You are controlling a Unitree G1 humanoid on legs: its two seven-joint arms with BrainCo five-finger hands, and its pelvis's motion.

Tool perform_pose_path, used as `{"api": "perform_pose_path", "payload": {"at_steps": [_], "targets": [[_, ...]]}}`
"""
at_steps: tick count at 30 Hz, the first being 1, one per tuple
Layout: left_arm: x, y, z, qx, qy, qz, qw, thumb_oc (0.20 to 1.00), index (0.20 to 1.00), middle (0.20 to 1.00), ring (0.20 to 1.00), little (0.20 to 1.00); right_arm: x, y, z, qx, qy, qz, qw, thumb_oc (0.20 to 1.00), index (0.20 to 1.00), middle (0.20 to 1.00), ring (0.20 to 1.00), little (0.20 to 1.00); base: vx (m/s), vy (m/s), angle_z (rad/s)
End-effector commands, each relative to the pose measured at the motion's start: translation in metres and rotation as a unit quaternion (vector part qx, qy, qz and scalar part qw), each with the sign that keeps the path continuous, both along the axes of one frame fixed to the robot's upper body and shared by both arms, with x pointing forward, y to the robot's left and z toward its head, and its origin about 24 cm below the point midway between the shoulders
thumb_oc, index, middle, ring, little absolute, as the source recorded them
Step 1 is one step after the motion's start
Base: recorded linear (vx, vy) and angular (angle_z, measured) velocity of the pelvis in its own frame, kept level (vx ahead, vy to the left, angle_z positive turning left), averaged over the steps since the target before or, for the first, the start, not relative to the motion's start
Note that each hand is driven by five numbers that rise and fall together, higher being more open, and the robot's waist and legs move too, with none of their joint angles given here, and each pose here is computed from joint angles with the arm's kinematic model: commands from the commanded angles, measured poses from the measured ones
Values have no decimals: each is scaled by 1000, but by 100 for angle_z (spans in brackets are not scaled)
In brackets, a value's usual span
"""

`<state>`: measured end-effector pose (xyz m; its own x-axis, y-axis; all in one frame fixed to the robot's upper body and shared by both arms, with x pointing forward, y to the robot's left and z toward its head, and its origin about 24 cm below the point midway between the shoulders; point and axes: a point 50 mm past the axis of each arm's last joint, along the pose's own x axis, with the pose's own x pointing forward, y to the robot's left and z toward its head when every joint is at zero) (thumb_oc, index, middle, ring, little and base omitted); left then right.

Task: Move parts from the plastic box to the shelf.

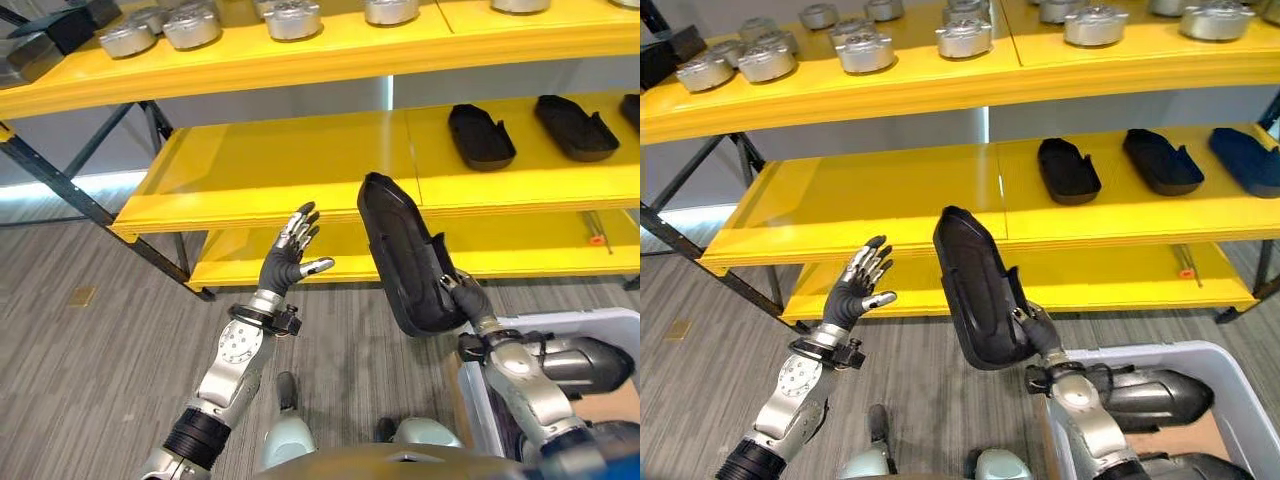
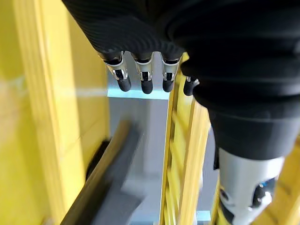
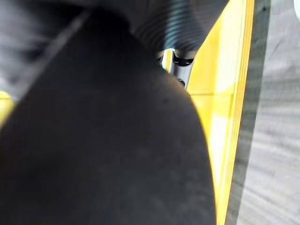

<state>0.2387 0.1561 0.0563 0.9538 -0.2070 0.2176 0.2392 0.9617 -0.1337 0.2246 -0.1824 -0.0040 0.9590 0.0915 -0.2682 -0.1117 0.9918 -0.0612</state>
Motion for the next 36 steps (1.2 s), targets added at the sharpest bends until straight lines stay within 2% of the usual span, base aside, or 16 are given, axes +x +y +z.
{"api": "perform_pose_path", "payload": {"at_steps": [1,10,27,36], "targets": [[-7,9,24,-3,-76,27,997,1000,1000,1000,1000,1000,18,26,38,48,-96,44,993,200,200,200,200,200,202,417,-43],[-2,4,26,30,-76,0,997,1000,1000,1000,1000,1000,15,15,44,60,-95,33,993,200,200,200,200,200,140,277,-10],[-5,-18,19,45,-55,-76,995,1000,1000,1000,1000,1000,36,38,65,99,-152,8,983,200,200,200,200,200,36,173,-7],[-6,-24,13,58,-44,-94,993,1000,1000,1000,1000,1000,45,28,67,105,-153,-9,983,200,200,200,200,200,66,-112,-13]]}}
